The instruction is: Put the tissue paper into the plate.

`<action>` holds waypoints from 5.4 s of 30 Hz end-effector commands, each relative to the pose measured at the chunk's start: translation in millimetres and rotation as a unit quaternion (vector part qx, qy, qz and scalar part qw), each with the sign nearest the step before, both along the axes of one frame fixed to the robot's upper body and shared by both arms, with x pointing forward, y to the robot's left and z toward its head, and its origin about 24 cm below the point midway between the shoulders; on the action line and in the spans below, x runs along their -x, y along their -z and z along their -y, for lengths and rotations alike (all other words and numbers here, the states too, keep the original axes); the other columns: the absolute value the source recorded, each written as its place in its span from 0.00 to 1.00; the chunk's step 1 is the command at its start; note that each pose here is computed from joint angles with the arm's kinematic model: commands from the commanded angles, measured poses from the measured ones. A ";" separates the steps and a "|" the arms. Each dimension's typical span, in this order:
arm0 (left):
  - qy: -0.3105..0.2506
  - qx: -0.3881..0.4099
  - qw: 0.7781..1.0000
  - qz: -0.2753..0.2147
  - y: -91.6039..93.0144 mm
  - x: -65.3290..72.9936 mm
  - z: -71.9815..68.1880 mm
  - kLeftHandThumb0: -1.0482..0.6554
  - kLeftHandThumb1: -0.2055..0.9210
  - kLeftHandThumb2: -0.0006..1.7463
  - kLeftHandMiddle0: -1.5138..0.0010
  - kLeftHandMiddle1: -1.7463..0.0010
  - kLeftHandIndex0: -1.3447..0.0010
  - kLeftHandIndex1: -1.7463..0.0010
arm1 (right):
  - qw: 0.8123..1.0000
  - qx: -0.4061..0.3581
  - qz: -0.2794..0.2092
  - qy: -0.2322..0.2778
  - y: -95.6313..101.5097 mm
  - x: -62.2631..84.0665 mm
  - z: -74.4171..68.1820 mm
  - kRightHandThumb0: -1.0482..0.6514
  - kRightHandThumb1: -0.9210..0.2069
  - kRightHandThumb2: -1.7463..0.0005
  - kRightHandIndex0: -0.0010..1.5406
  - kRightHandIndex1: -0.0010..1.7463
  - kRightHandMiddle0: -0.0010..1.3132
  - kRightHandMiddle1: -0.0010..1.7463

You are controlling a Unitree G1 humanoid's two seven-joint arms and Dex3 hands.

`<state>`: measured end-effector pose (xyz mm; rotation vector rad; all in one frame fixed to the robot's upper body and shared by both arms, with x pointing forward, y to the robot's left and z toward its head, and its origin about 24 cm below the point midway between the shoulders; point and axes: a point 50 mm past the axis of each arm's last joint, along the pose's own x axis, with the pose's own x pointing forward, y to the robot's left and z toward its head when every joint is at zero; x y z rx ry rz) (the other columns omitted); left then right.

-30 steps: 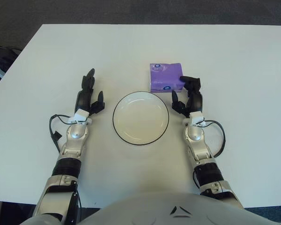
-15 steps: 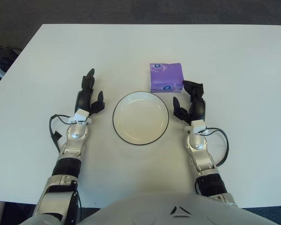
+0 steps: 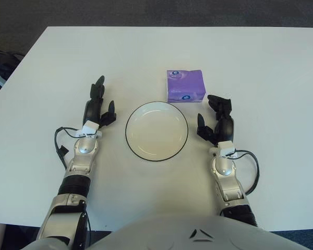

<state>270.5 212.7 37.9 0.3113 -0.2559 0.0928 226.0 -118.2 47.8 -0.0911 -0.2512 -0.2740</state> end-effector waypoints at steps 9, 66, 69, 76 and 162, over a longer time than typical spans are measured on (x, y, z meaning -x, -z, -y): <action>-0.005 0.044 0.992 -0.118 60.3 31.2 19.2 0.22 1.00 0.48 0.83 1.00 1.00 0.73 | 0.997 0.019 0.054 0.048 -32.7 -17.1 16.2 0.38 0.21 0.54 0.18 0.44 0.04 0.63; -0.005 0.032 0.989 -0.141 72.8 30.6 18.2 0.20 1.00 0.48 0.87 1.00 1.00 0.80 | 0.742 0.641 0.174 -0.086 -178.1 -124.3 31.4 0.12 0.00 0.70 0.02 0.09 0.00 0.21; -0.005 0.032 0.990 -0.141 73.0 30.4 18.1 0.20 1.00 0.49 0.87 1.00 1.00 0.80 | 0.726 0.659 0.171 -0.093 -177.6 -127.9 30.4 0.07 0.00 0.67 0.01 0.03 0.00 0.16; -0.006 0.034 0.990 -0.138 72.7 30.3 17.9 0.21 1.00 0.49 0.87 1.00 1.00 0.79 | 0.703 0.681 0.164 -0.120 -173.3 -137.3 13.7 0.01 0.00 0.74 0.00 0.00 0.00 0.02; 0.006 0.024 0.988 -0.154 75.3 27.2 20.7 0.19 1.00 0.50 0.87 1.00 1.00 0.80 | 0.689 0.690 0.129 -0.183 -178.1 -135.8 2.8 0.00 0.00 0.80 0.00 0.00 0.00 0.00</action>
